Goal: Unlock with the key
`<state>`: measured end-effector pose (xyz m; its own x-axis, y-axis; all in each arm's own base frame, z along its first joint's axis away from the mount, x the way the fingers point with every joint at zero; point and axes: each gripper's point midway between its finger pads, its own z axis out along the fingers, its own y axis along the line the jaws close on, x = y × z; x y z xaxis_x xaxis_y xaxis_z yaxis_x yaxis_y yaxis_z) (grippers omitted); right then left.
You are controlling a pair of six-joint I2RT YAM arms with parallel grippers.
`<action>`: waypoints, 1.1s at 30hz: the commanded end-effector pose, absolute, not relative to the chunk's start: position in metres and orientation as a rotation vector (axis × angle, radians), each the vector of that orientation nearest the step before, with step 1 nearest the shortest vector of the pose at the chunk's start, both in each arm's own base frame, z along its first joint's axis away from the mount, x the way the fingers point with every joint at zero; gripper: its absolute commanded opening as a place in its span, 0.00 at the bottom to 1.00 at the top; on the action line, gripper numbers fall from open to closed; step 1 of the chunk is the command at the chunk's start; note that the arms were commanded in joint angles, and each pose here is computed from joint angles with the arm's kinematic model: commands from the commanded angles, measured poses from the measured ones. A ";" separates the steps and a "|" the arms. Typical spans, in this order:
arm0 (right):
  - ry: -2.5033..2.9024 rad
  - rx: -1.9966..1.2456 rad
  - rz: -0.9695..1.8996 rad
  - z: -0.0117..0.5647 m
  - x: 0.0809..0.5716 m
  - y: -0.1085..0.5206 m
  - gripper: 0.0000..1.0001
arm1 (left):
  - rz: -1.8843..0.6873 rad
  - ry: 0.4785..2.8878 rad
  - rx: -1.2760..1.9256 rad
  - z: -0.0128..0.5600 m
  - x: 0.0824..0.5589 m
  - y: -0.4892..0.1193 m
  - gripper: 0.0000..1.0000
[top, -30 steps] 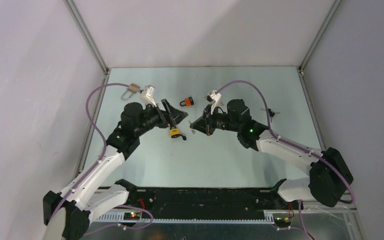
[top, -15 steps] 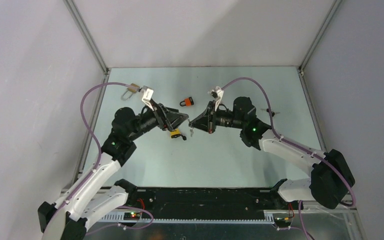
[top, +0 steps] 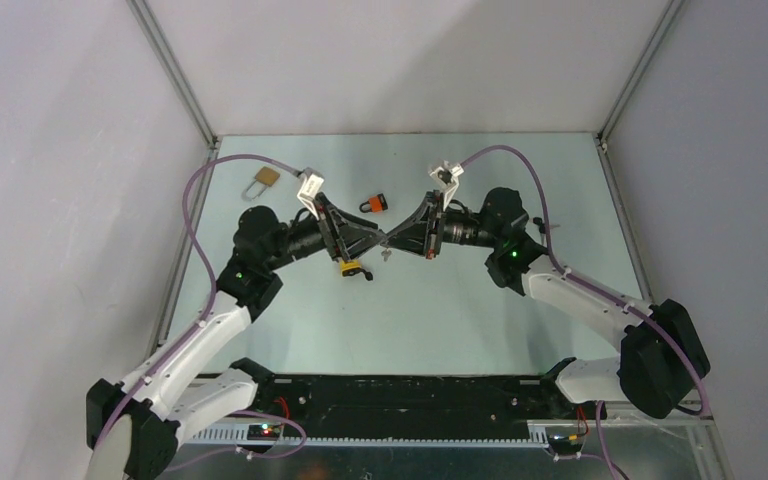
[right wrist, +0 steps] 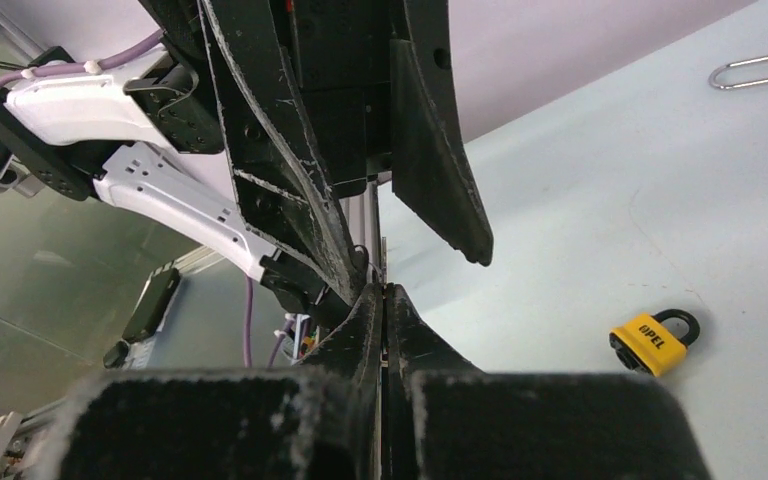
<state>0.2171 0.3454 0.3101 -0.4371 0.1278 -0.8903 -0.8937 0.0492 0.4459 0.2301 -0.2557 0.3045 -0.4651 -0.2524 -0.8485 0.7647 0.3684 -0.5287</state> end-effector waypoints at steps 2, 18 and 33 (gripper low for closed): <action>1.362 -0.860 1.567 0.337 0.204 0.340 0.00 | -1.344 1.479 0.557 0.350 0.218 -0.262 0.50; 1.348 -0.857 1.591 0.340 0.204 0.341 0.00 | -1.418 1.442 0.580 0.362 0.209 -0.272 0.37; 1.355 -0.872 1.599 0.337 0.202 0.342 0.00 | -1.401 1.412 0.572 0.366 0.207 -0.270 0.00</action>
<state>0.2049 0.3431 0.3266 -0.4356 0.1438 -0.8886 -0.8997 -0.0377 0.4349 0.2142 -0.2715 0.3394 -0.4414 -0.2768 -0.8535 0.8316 0.2310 -0.5050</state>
